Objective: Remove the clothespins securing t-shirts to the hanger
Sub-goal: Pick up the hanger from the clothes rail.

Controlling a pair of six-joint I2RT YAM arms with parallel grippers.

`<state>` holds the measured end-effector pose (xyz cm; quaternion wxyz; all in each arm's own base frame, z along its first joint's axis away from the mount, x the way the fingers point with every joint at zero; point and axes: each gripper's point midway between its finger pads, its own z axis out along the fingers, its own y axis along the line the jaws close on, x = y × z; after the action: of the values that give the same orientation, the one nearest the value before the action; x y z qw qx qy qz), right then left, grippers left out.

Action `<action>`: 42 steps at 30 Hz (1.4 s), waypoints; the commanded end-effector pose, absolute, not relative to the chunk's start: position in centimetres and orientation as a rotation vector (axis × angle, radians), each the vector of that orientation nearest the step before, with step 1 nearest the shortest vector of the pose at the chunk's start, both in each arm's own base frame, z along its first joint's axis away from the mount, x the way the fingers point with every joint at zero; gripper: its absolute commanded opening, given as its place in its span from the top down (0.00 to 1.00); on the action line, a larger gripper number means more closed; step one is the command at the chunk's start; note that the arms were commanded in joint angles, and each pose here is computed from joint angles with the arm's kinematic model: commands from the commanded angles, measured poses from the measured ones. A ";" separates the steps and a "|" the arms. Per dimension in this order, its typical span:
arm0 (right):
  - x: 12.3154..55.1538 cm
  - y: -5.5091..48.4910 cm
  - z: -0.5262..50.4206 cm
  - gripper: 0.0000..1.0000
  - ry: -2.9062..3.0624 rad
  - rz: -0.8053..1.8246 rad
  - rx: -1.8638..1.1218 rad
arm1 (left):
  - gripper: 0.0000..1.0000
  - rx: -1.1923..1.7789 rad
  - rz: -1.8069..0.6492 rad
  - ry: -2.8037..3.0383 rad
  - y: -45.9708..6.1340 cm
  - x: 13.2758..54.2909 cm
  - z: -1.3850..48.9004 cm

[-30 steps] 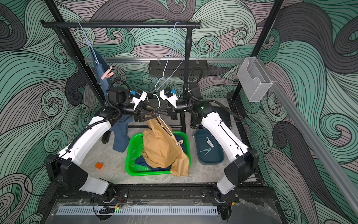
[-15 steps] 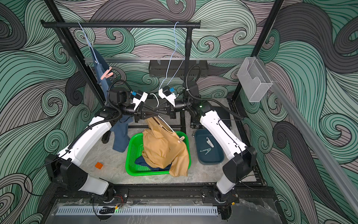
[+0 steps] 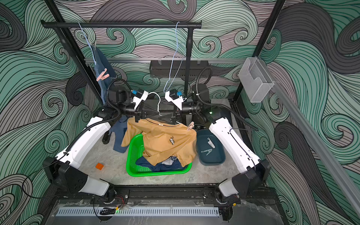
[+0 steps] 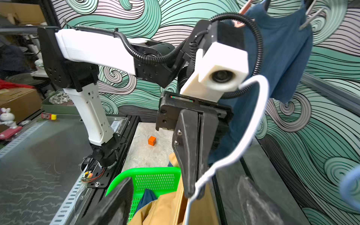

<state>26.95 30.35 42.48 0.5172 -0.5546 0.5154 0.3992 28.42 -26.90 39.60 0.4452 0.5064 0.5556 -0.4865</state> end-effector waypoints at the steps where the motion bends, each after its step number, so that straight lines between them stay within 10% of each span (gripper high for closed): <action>1: 27.4 28.0 43.1 0.12 1.286 0.836 -1.245 | 1.00 1.242 -1.118 1.309 -26.2 27.0 42.8; 22: 23.5 19.3 48.5 0.01 1.360 0.562 -0.899 | 1.00 1.044 -0.951 1.355 -25.2 26.3 47.5; 42: 22.7 29.5 40.3 0.41 1.642 0.994 -1.001 | 1.00 1.152 -1.024 1.366 -27.6 23.7 39.1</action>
<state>21.40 28.88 40.37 0.4668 -0.4403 0.6556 0.3980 24.26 -27.59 37.02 0.4810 0.4654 0.6050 -0.4312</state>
